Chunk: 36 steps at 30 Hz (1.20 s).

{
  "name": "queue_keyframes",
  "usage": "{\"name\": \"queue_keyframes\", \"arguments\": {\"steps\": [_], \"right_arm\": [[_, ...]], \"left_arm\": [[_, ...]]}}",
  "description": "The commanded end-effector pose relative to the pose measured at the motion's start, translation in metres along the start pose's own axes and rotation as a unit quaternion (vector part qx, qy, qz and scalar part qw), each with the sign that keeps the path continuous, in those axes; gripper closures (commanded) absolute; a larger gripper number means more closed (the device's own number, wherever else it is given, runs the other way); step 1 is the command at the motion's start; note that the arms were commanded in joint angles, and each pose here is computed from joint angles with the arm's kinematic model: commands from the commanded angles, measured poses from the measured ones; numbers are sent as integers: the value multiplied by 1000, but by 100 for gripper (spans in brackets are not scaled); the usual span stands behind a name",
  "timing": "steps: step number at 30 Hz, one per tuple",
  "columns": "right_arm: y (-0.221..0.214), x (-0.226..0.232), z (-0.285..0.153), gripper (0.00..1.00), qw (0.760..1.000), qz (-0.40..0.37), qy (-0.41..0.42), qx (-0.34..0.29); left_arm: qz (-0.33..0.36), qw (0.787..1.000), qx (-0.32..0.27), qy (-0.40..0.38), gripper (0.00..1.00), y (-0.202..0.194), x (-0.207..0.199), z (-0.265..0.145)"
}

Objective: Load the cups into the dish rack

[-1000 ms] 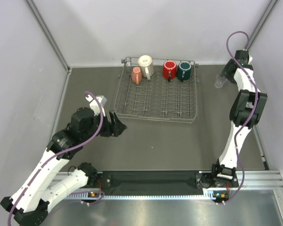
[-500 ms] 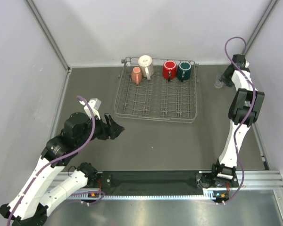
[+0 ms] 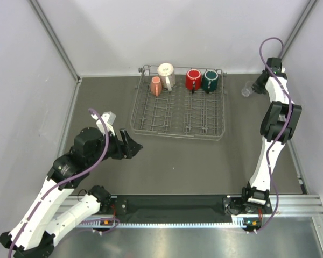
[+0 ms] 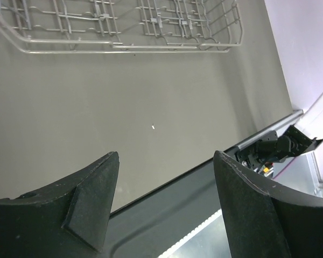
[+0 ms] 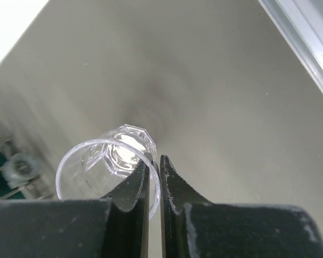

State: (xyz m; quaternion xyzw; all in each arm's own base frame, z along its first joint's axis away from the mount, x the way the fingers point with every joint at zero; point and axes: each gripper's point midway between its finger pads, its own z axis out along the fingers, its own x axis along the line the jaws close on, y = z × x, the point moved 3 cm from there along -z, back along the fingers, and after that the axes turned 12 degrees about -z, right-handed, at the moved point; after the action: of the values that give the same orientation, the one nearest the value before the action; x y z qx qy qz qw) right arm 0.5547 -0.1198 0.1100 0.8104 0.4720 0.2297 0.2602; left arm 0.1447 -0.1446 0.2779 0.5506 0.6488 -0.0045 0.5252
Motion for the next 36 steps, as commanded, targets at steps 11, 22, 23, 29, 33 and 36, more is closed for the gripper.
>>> {"name": "queue_keyframes", "arguments": {"steps": [11,22,23,29,33,36], "right_arm": [[46,85,-186,100,976,55,196,-82],[-20,106,-371,100,902,22,380,-204],[-25,105,-381,100,895,17,392,-212],[-52,106,-480,100,821,-31,473,-318],[-62,103,-510,100,767,-1,527,-366],[-70,103,-530,100,730,-7,551,-405]], "left_arm": [[64,996,37,-46,18,54,-73,12],[-43,980,59,-188,14,96,-165,36],[-90,975,62,-193,13,99,-171,36],[-264,913,65,-303,11,120,-213,27],[-335,870,92,-349,10,128,-232,20],[-373,848,82,-368,10,142,-247,12]]}}
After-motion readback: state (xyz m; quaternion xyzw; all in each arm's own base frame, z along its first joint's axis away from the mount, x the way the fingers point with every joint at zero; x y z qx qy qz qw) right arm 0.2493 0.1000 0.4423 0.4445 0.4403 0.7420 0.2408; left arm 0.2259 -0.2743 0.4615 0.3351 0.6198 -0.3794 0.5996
